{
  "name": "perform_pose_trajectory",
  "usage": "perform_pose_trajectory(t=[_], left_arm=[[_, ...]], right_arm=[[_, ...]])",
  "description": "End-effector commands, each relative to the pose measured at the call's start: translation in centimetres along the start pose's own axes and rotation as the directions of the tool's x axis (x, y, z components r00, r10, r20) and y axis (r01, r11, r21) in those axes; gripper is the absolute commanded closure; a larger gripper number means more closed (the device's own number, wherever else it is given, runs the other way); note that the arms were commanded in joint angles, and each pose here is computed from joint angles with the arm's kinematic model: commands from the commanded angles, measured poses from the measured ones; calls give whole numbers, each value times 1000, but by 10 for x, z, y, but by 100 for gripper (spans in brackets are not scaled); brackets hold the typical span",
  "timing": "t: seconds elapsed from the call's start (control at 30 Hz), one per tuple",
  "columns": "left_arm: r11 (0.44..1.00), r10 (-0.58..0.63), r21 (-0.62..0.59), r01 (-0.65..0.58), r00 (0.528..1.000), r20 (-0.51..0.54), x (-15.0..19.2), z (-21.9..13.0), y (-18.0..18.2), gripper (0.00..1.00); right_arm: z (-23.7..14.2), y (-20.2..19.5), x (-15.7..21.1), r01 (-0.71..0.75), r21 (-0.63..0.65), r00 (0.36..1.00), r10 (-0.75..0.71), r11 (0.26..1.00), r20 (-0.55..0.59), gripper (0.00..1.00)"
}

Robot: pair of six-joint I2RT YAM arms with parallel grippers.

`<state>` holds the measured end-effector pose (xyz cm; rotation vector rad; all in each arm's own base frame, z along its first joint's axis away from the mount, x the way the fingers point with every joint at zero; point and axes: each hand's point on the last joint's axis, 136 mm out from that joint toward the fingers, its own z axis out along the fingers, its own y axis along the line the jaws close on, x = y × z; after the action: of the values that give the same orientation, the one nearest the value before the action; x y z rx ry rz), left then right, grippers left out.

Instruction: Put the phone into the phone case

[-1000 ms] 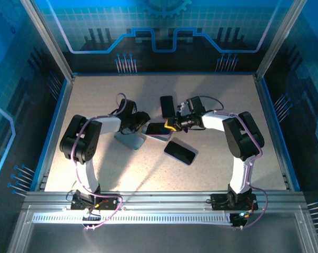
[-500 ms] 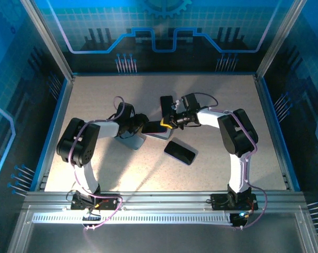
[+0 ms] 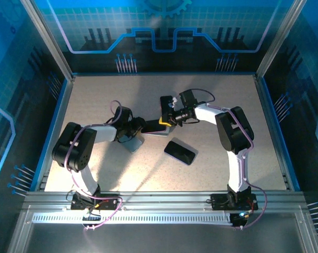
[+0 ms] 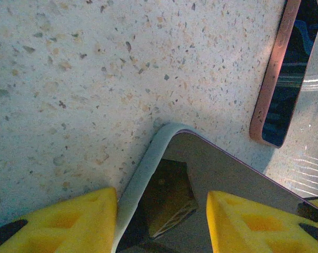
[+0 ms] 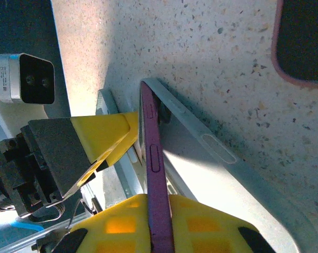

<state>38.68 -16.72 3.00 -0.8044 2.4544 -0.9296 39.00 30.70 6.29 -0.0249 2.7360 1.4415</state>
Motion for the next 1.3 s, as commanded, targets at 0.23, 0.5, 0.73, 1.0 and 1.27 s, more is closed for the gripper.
perform_pose_trajectory(t=[0.23,0.5,0.73,1.0,1.27], left_arm=[[1000,-31,-9,30,997,-72,30,-1,2,51],[1000,-29,-3,29,998,-56,25,-1,-2,51],[1000,-22,4,23,999,-50,24,-1,-5,51],[1000,-7,17,7,999,-45,23,-3,-8,51],[999,26,29,-25,999,-33,18,-6,-17,51]], right_arm=[[15,-42,12,-6,141,999,13,990,-44,92],[9,-43,7,2,165,999,5,986,-44,76],[3,-35,-4,35,192,999,-27,981,-42,60],[-3,-27,-9,50,237,998,-43,970,-37,25],[-8,-23,-11,58,317,998,-46,946,-46,17]])
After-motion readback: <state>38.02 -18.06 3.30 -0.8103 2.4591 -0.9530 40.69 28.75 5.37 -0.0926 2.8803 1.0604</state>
